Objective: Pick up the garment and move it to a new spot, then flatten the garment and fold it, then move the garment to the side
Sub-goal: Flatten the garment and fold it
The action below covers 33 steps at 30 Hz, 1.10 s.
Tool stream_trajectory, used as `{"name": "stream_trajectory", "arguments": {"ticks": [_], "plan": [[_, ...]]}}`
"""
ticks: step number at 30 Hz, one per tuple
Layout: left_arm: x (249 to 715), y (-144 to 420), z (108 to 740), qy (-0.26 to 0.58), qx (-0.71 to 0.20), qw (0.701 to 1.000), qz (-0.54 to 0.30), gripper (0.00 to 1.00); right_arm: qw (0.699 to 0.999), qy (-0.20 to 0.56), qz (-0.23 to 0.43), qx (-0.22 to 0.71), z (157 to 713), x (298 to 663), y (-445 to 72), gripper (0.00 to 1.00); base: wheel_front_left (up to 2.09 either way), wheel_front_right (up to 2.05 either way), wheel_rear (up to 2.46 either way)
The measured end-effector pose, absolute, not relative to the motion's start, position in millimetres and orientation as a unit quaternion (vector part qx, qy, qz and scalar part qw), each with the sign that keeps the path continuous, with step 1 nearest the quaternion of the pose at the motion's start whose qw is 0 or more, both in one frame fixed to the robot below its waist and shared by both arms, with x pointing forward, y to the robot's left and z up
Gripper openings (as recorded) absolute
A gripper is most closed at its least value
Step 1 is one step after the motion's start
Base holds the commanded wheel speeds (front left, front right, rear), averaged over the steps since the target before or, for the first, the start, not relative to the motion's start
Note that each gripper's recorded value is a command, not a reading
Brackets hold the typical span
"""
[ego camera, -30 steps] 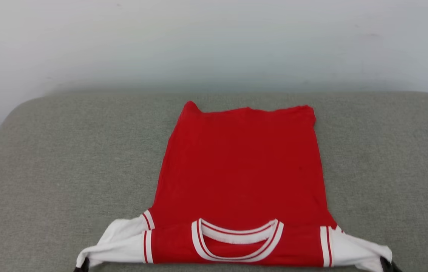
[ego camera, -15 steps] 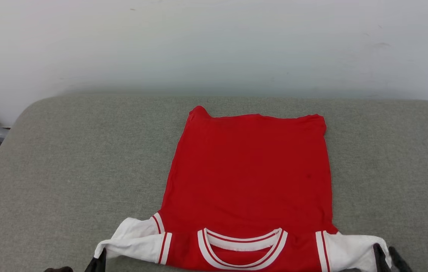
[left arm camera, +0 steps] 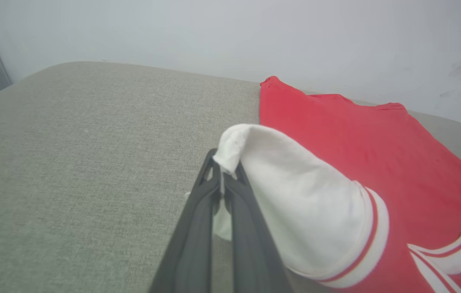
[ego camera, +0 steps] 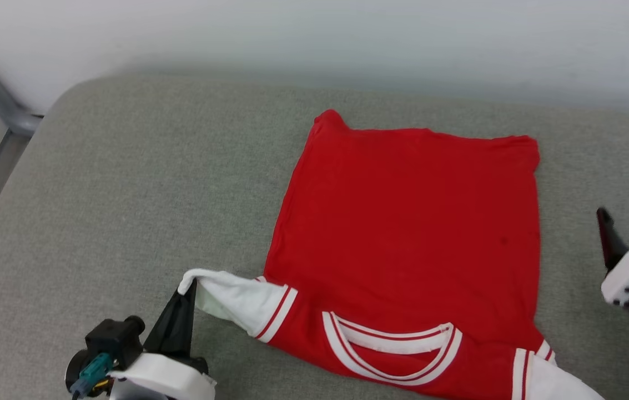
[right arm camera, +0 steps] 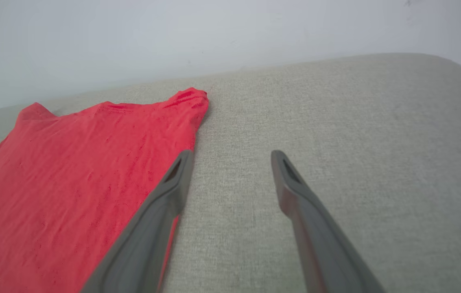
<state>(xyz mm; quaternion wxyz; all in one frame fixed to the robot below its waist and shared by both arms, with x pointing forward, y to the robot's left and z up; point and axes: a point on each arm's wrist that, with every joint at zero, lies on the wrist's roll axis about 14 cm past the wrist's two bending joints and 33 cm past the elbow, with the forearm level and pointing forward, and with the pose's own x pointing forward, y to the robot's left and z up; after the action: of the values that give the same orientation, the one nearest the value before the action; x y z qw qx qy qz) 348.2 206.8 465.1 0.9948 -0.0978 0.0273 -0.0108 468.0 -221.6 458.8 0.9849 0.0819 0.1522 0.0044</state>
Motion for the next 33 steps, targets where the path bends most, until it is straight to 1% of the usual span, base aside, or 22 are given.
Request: {"name": "stream_trajectory", "arguments": {"ticks": [2,6,11,14,19,22,25,26,27,28,33], "plan": [[357,206,468,0.022,-0.097,0.995,-0.011,0.00,0.982,0.170,0.011,0.081,457,493,-216,1.00,0.00,0.00,0.00],[372,202,472,0.015,-0.100,0.995,-0.013,0.00,0.971,0.229,0.030,0.067,448,538,-202,1.00,0.00,0.00,0.00],[390,198,477,0.004,-0.108,0.994,-0.017,0.00,0.952,0.298,0.051,0.049,432,582,-183,1.00,0.00,0.00,0.00],[396,203,472,0.010,-0.107,0.994,-0.011,0.00,0.939,0.334,0.068,0.038,419,602,-164,1.00,0.00,0.00,0.00],[404,207,465,0.019,-0.103,0.994,-0.006,0.00,0.914,0.398,0.079,0.022,382,612,-147,1.00,0.00,0.00,0.00],[406,209,459,0.026,-0.102,0.994,-0.002,0.00,0.889,0.451,0.079,0.017,353,604,-143,1.00,0.00,0.00,0.00],[407,211,456,0.031,-0.100,0.994,0.002,0.00,0.863,0.499,0.081,0.017,337,596,-140,1.00,0.00,0.00,0.00],[407,212,455,0.031,-0.100,0.994,0.003,0.00,0.855,0.513,0.080,0.021,333,593,-141,0.98,0.00,0.00,0.00],[407,212,455,0.032,-0.102,0.994,0.003,0.00,0.847,0.524,0.077,0.028,331,591,-142,0.35,0.00,0.00,0.00],[408,212,455,0.031,-0.104,0.994,0.004,0.00,0.843,0.531,0.077,0.031,330,590,-142,0.00,0.00,0.00,0.00],[408,211,458,0.026,-0.106,0.994,0.004,0.00,0.844,0.530,0.076,0.031,336,588,-143,0.00,0.00,0.00,0.00]]}}
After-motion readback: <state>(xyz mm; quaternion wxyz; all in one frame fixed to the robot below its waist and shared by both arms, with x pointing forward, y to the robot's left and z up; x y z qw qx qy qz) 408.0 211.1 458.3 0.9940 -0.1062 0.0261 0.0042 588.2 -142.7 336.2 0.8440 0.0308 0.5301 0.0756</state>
